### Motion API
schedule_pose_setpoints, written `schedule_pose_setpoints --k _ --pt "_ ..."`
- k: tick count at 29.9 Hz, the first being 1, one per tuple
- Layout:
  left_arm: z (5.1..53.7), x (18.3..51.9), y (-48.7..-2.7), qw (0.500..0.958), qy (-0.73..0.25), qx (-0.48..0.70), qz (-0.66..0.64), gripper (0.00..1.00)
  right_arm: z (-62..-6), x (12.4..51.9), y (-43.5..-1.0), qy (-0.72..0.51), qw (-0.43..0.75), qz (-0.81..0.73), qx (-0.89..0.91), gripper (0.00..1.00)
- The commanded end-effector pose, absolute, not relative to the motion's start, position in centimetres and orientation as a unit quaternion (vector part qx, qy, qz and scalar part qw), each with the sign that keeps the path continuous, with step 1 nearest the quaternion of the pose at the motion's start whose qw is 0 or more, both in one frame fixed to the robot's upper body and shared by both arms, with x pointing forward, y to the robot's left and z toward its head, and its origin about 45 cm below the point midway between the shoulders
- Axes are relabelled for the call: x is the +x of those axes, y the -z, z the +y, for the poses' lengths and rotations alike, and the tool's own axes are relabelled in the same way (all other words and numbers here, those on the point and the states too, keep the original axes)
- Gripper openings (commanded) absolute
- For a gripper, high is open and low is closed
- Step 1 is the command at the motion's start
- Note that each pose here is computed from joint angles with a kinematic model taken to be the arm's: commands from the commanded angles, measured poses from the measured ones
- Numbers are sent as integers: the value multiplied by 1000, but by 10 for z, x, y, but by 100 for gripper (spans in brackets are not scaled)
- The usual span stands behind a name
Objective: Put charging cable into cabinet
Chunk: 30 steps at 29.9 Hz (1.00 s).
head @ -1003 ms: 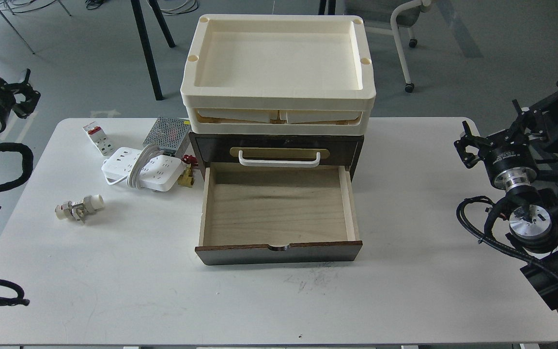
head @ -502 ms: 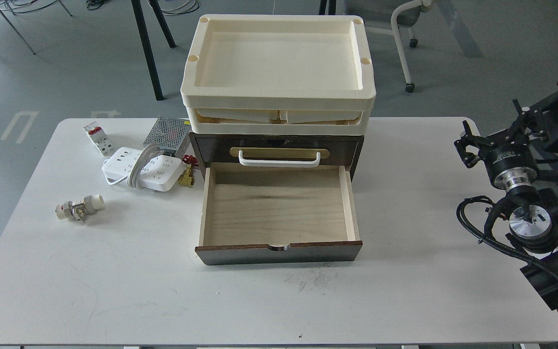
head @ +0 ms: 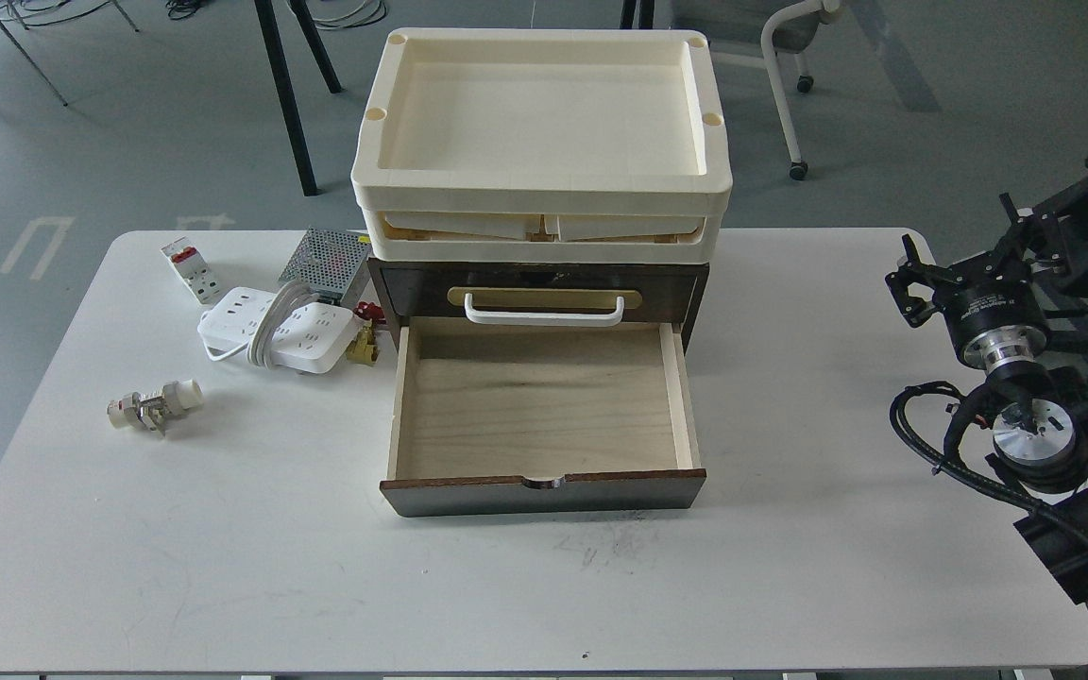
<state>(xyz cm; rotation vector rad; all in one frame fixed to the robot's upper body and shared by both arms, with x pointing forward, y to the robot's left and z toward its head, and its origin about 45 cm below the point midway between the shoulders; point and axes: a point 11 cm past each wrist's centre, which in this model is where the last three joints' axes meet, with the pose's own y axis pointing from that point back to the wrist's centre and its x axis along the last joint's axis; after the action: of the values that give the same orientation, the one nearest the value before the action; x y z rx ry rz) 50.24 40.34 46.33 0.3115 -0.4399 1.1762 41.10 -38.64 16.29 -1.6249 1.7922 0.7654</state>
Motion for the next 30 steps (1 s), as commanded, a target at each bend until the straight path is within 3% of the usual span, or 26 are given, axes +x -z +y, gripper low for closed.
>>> schedule_pose_setpoints --k 1,14,30 --pt "387 489 -466 811 -499 186 -244 100 -387 411 -163 -288 297 674 -611 100" --pt "405 471 -368 766 -363 426 -317 100 -386 411 -163 -287 299 674 -612 100" --pt "394 438 -203 722 -291 519 -353 100 -385 410 -162 -289 298 672 -613 100"
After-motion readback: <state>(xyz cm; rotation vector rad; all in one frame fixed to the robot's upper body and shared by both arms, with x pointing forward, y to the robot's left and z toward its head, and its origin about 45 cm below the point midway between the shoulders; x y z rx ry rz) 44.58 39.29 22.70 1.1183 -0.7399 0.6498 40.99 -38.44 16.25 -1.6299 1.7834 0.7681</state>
